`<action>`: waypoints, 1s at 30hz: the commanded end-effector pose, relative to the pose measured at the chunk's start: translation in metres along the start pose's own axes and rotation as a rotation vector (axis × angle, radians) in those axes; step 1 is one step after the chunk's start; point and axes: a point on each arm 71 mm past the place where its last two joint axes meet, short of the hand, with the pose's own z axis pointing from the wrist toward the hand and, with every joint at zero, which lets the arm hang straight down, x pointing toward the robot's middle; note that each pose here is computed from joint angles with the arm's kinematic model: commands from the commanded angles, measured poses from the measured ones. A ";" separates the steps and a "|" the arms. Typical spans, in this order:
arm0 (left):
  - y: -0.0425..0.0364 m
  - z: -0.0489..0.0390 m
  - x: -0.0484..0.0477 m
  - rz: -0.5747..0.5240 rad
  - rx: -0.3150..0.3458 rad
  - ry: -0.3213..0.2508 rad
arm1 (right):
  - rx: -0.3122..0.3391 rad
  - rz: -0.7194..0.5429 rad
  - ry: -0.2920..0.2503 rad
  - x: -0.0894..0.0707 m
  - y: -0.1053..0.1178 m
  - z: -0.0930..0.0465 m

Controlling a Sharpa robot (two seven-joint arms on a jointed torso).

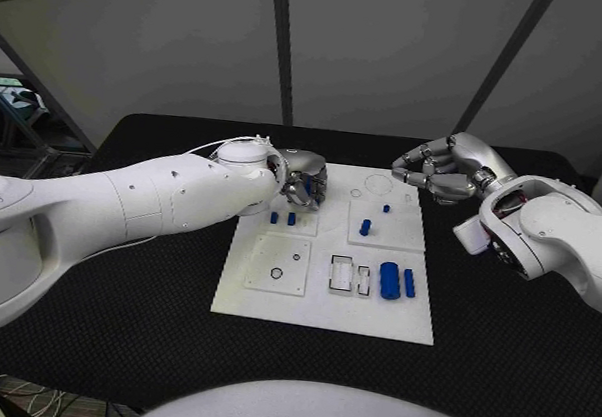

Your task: Assemble the parts on the task board

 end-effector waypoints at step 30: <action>0.0007 -0.0167 -0.0161 -0.031 0.030 -0.092 | -0.009 -0.001 -0.003 -0.001 0.000 0.001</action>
